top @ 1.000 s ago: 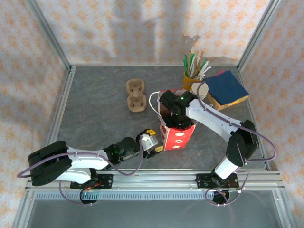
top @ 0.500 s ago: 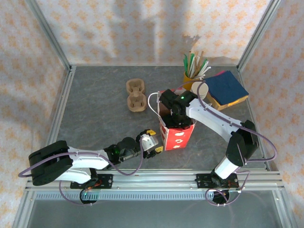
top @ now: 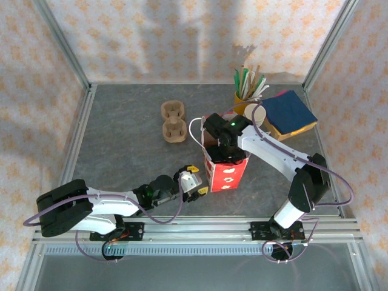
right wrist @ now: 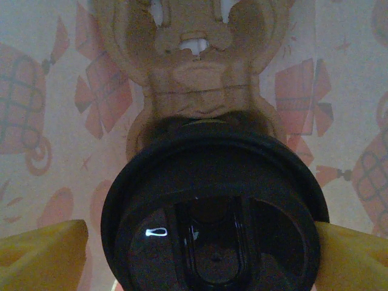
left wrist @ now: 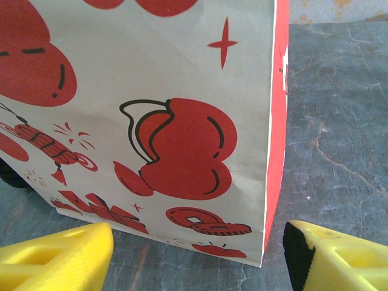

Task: Pack the takeout coffee

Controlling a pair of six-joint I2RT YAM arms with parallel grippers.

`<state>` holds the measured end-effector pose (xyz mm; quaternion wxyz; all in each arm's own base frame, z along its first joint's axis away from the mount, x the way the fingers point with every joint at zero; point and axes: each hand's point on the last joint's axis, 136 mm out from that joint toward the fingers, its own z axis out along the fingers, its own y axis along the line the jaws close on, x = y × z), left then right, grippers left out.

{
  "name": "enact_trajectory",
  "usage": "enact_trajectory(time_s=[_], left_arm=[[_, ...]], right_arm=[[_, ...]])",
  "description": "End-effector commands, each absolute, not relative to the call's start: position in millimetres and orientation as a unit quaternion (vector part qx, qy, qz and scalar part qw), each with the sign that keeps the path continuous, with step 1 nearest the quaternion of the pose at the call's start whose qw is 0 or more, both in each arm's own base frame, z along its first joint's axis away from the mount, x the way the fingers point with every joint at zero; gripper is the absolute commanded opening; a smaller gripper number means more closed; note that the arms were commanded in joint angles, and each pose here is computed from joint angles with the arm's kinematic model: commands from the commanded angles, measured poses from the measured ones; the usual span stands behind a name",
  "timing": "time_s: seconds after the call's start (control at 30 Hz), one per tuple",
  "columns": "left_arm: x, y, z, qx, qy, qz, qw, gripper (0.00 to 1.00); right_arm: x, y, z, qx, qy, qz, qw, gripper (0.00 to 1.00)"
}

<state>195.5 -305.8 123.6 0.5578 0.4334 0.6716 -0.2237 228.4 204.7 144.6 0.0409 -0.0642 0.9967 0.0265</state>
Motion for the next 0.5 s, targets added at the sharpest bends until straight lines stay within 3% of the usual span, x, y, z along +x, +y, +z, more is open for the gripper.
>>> enact_trajectory(time_s=[0.0,0.47], left_arm=[[196.8,-309.8,126.9,0.435,0.669,-0.219,0.561,0.78],[196.2,-307.4,124.4,0.433,0.673,-0.219,0.559,0.78]], right_arm=[[232.8,198.7,148.9,-0.068,0.996,0.008,0.049,0.9],[231.0,198.6,143.2,-0.067,0.997,0.008,0.043,0.85]])
